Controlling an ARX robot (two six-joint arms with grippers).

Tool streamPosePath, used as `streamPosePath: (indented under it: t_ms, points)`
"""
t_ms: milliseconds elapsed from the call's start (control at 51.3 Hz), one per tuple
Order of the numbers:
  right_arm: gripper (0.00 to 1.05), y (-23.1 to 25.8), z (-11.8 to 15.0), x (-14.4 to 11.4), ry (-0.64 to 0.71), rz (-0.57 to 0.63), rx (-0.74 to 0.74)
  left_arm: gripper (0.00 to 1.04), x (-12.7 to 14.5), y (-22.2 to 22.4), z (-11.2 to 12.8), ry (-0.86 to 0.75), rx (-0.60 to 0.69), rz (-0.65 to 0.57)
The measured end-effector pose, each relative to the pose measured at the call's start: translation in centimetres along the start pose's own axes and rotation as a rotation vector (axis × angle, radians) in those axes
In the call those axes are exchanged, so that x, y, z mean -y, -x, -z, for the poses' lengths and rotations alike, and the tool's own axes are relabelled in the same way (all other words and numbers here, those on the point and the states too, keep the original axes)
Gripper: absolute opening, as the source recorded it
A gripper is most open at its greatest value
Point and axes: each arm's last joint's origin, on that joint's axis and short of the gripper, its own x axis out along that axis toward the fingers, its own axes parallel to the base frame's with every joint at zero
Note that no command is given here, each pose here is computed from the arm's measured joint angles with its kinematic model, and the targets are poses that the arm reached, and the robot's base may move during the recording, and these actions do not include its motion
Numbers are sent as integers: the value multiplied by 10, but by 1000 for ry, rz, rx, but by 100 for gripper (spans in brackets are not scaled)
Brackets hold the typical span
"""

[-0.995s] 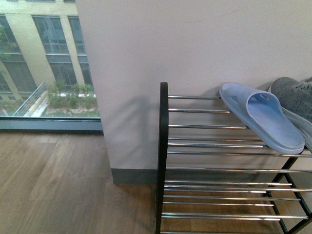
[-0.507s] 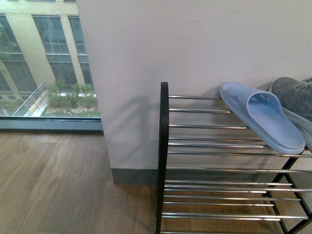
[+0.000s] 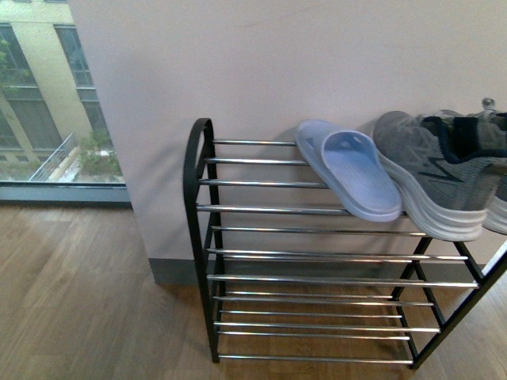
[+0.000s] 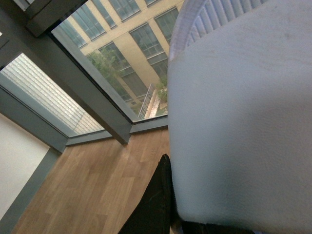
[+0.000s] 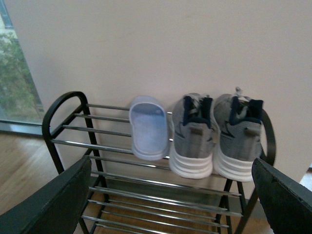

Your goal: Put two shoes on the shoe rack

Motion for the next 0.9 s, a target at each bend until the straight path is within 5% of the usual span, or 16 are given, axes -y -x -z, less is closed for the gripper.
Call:
streamPosePath:
  t_ms: [156,410,585,897]
  points:
    - [95,0,0,0,-1,7,-1,2,4,-5,-5,84,-75,-26]
    - [95,0,0,0,-2,6,-1,2,46,-74,-54,432,-307,266]
    - [95,0,0,0,-2,5,-1,2,103,-139,-75,343,-466,348]
    - [95,0,0,0,-2,4,-1,2,145,-195,-105,189,-457,374]
